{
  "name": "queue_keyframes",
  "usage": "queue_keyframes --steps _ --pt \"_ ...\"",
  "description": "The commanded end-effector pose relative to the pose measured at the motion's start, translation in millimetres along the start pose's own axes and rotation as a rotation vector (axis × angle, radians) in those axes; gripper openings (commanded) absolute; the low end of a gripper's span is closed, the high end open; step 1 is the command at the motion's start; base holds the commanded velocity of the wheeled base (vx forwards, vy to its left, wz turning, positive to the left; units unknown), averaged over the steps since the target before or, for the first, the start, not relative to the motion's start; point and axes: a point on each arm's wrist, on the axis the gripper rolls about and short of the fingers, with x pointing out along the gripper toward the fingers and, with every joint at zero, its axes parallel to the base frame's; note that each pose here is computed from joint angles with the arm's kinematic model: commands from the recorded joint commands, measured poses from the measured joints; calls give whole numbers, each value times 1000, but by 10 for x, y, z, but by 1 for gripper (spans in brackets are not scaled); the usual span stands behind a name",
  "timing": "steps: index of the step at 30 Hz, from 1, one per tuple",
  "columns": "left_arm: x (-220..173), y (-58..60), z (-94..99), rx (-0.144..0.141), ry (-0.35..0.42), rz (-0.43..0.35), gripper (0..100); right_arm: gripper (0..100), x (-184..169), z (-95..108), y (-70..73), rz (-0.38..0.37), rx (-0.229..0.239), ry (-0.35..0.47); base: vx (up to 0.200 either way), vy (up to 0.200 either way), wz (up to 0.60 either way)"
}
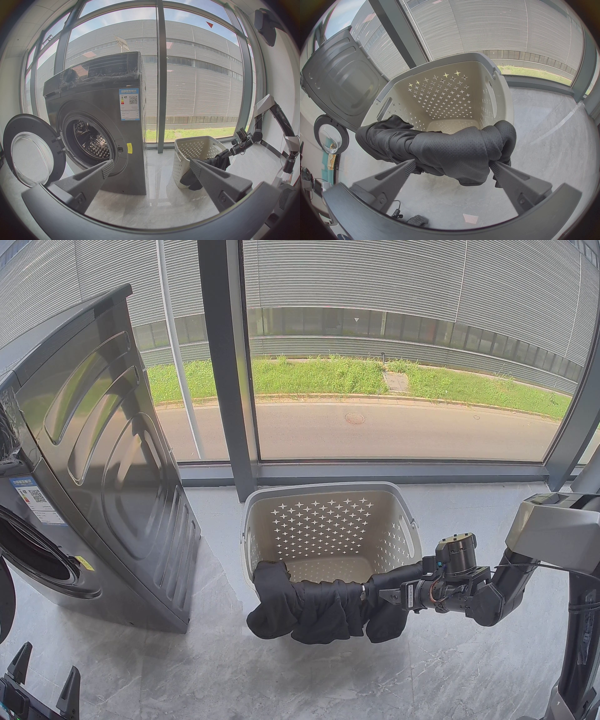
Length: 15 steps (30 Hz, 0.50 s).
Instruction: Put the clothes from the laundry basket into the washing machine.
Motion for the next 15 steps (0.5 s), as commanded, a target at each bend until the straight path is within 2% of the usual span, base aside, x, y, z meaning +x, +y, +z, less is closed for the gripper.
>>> queue_keyframes --steps 1,15 --pt "-2 0 -44 -1 -2 0 100 0 11 5 3 -10 1 -6 0 0 0" --pt "-2 0 -44 -1 -2 0 100 0 -92 38 68 11 -7 -15 0 0 0"
